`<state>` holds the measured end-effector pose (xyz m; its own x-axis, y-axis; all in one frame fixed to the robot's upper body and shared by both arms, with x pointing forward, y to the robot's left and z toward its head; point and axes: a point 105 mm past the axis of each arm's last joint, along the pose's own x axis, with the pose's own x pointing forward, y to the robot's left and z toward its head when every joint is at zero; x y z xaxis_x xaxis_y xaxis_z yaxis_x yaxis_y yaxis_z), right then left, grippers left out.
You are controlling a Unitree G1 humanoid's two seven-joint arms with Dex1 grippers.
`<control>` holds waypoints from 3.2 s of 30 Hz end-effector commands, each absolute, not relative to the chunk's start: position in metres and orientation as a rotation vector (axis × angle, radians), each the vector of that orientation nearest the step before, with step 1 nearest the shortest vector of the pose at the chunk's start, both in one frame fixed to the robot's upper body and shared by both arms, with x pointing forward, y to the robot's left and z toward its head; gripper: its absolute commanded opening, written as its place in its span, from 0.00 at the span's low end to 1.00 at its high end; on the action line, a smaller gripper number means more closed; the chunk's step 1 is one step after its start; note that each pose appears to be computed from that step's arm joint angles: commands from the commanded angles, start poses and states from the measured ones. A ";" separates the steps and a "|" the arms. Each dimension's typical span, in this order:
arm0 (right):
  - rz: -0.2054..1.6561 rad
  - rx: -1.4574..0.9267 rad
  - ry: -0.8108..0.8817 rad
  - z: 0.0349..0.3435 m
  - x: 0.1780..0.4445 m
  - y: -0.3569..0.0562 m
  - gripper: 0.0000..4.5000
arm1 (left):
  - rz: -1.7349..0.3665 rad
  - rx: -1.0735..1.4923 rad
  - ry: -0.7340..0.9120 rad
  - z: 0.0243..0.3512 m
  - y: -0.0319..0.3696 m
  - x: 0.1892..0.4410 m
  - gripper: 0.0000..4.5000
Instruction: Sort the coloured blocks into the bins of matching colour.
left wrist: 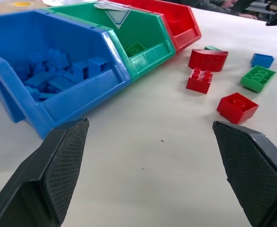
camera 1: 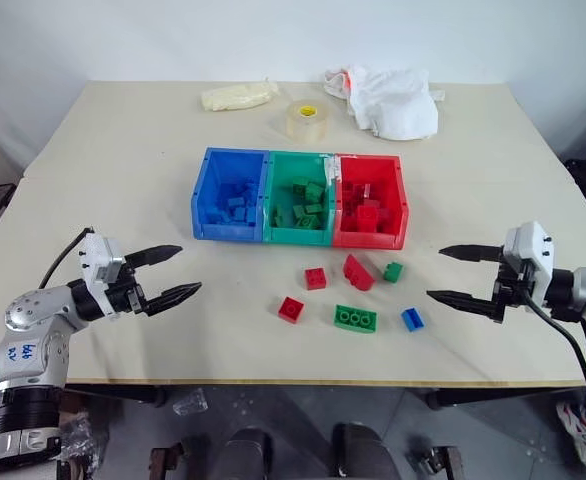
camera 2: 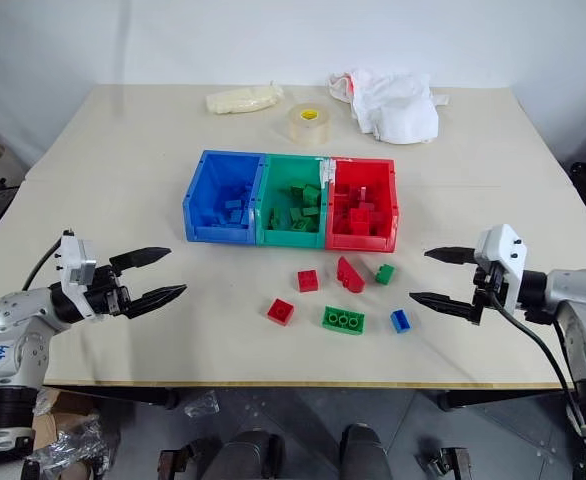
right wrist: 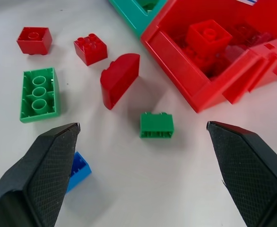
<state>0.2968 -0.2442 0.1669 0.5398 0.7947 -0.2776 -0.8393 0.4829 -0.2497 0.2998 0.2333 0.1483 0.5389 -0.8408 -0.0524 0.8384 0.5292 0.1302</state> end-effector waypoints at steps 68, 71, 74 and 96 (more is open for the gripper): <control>1.123 -0.382 -0.046 0.216 0.342 -0.115 0.34 | -1.119 0.127 -0.095 0.154 0.215 0.281 1.00; 1.130 -0.375 -0.120 0.224 0.365 -0.077 0.34 | -1.102 0.141 -0.136 0.158 0.212 0.290 1.00; 1.124 -0.364 -0.169 0.233 0.385 -0.041 0.34 | -1.097 0.153 -0.163 0.161 0.209 0.293 1.00; 1.032 -0.285 -0.367 0.269 0.410 0.081 1.00 | -1.055 0.155 -0.193 0.163 0.207 0.290 1.00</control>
<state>0.4150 0.0763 0.2449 0.4908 0.8662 0.0944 -0.7921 0.4886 -0.3658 0.2922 0.2075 0.1514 0.4862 -0.8721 0.0542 0.8560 0.4879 0.1712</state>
